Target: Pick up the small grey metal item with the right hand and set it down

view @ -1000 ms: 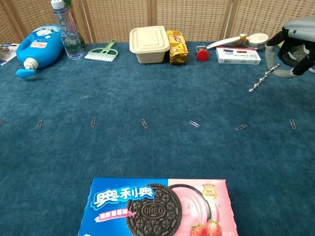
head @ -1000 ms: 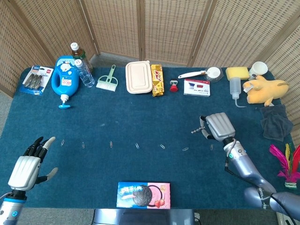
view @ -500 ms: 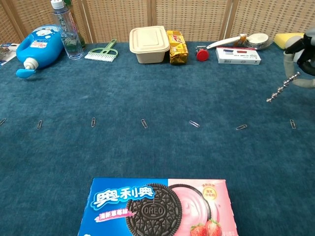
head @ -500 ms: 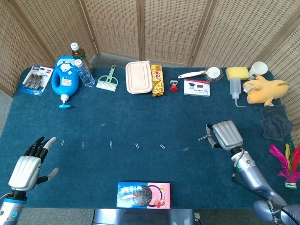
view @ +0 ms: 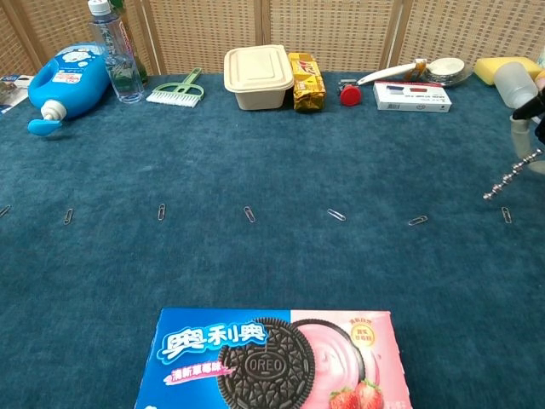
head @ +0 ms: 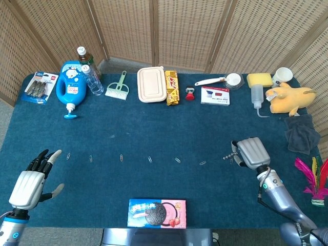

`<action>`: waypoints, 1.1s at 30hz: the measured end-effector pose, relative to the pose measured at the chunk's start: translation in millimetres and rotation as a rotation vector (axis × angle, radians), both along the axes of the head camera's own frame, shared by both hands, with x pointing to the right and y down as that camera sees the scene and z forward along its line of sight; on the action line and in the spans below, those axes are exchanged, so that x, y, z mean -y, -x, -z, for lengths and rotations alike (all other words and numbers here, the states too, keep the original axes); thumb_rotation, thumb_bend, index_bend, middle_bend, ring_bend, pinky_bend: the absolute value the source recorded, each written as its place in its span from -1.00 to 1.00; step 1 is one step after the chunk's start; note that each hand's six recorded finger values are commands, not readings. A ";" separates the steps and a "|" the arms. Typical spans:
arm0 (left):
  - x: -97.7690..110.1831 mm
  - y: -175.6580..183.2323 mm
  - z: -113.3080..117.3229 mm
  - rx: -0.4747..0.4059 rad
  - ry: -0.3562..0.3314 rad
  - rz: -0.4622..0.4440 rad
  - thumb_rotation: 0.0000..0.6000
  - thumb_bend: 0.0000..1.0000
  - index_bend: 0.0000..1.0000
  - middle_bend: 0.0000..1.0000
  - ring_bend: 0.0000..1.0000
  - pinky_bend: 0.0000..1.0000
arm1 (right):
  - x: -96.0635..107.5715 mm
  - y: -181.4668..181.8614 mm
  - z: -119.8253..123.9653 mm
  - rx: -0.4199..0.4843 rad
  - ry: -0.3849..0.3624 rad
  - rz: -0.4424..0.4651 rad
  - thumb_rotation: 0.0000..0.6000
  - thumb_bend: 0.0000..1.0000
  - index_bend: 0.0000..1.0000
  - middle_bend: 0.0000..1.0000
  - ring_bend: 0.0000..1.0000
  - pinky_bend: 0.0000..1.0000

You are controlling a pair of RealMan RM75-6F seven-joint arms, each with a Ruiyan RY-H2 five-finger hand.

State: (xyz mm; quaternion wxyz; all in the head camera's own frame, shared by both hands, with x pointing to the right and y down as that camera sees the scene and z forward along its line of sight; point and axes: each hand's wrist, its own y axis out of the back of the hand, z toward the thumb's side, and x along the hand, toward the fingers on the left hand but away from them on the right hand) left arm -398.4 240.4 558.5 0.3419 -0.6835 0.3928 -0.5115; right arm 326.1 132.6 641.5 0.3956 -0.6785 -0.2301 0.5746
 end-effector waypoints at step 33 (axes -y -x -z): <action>-1.4 0.3 2.0 -0.002 0.000 0.001 1.00 -0.16 -0.98 -0.70 -0.92 -0.69 | 7.5 1.2 -7.8 -0.006 0.015 -0.021 1.00 0.02 0.33 0.67 0.62 0.11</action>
